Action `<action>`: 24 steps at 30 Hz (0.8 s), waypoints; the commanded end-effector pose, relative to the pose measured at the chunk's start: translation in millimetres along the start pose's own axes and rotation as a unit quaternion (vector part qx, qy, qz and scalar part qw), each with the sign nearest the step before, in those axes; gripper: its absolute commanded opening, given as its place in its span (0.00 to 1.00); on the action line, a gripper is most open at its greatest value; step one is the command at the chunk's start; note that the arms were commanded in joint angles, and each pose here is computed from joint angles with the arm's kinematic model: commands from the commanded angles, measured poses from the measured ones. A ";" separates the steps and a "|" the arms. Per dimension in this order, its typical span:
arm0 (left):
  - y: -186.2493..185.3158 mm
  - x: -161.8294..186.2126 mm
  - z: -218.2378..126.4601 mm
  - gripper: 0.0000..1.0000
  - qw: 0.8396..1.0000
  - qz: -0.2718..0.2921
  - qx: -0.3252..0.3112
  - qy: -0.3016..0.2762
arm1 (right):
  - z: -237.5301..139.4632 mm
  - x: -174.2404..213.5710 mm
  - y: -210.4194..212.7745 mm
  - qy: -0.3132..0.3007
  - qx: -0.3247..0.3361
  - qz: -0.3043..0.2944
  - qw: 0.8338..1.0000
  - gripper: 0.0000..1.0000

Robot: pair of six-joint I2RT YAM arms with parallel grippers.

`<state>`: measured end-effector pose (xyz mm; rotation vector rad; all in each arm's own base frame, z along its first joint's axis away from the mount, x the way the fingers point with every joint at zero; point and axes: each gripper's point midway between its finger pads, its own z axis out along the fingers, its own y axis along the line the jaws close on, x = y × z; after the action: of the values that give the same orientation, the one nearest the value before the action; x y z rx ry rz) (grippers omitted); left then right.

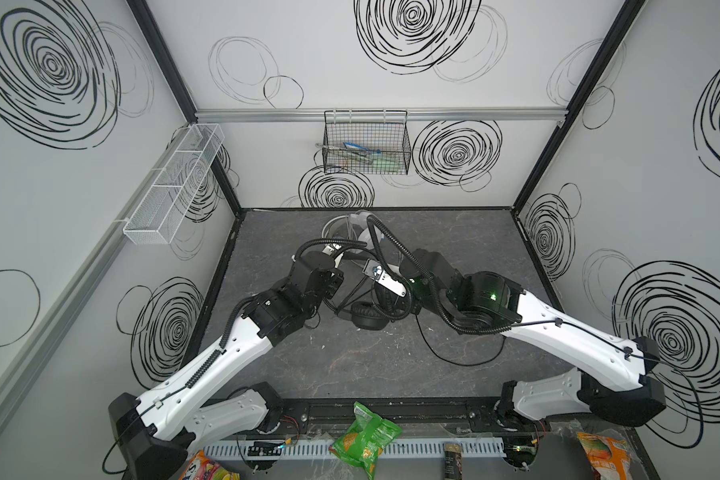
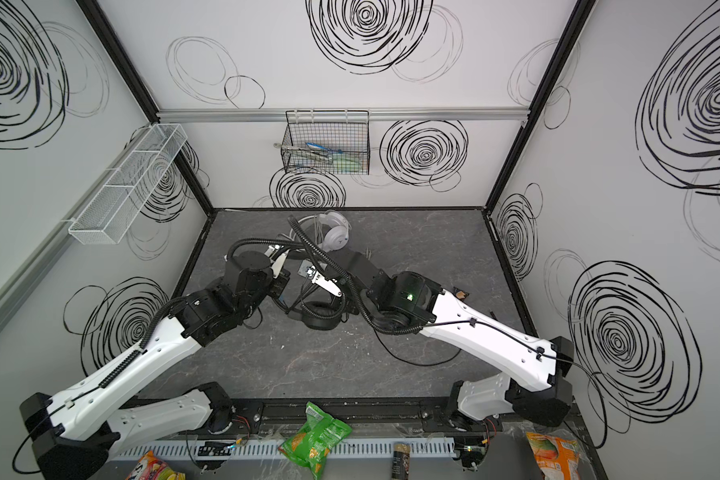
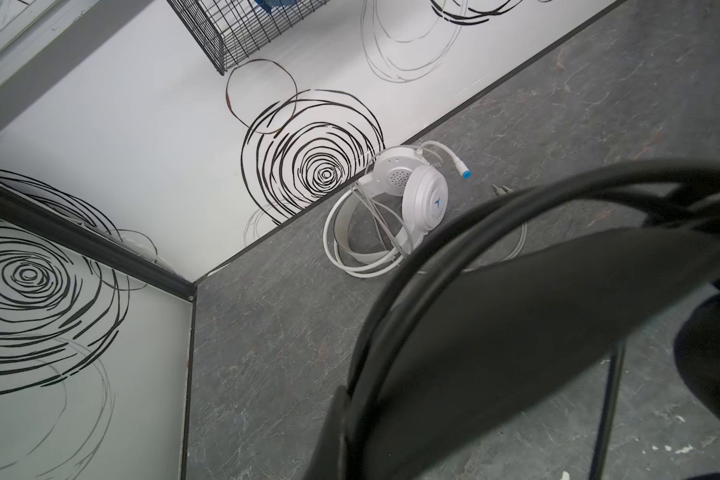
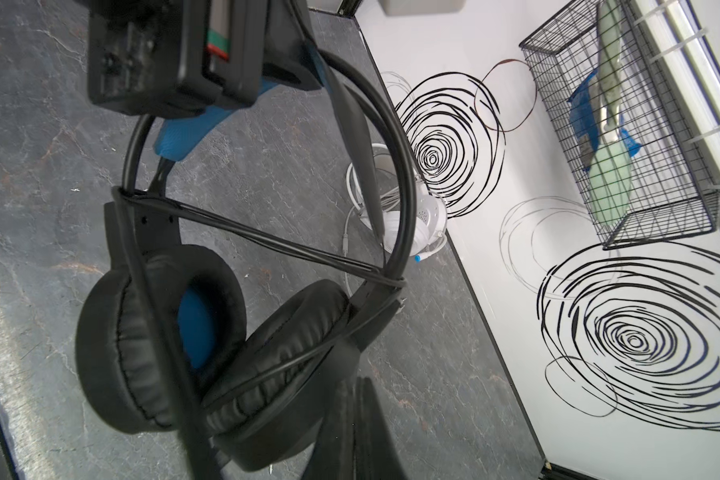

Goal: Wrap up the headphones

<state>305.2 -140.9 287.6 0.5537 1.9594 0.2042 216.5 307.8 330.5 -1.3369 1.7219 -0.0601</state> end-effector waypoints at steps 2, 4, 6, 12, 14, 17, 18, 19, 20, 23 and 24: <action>5.3 -18.6 -13.8 0.00 0.999 -0.013 0.018 -0.044 | -7.1 8.3 -39.2 0.013 0.082 0.018 0.996 0.06; 1.2 -20.4 -18.7 0.00 0.998 -0.012 0.036 -0.055 | -6.2 13.9 -57.9 0.023 0.109 0.037 0.993 0.08; -3.4 -23.0 -24.2 0.00 0.996 -0.014 0.056 -0.066 | -8.4 15.5 -73.9 0.019 0.124 0.060 0.990 0.10; -19.3 -35.8 -47.7 0.00 0.985 -0.027 0.129 -0.108 | -19.4 14.9 -119.1 -0.026 0.163 0.137 0.977 0.18; -22.9 -38.7 -52.4 0.00 0.983 -0.030 0.144 -0.112 | -16.8 18.2 -127.1 -0.032 0.158 0.162 0.974 0.18; -20.7 -43.7 -56.6 0.00 0.982 -0.041 0.146 -0.115 | -10.8 27.7 -131.2 -0.033 0.155 0.187 0.969 0.16; -19.6 -45.6 -58.1 0.00 0.981 -0.046 0.146 -0.116 | -9.0 31.7 -132.9 -0.032 0.156 0.196 0.968 0.16; -17.8 -48.4 -60.3 0.00 0.981 -0.054 0.146 -0.118 | -6.9 36.8 -134.9 -0.032 0.157 0.206 0.965 0.16; -14.9 -52.2 -62.8 0.00 0.980 -0.065 0.145 -0.121 | -6.7 41.9 -138.9 -0.035 0.159 0.221 0.962 0.16; -6.3 -64.9 -69.7 0.00 0.976 -0.105 0.145 -0.126 | -6.6 55.5 -151.9 -0.049 0.165 0.262 0.949 0.16; -4.9 -70.1 -73.2 0.00 0.973 -0.118 0.150 -0.131 | -6.0 60.5 -155.9 -0.052 0.169 0.274 0.945 0.16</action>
<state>264.7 -166.7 322.5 0.6424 1.8852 -0.1609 321.2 206.2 360.4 -0.7238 1.8778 -0.0651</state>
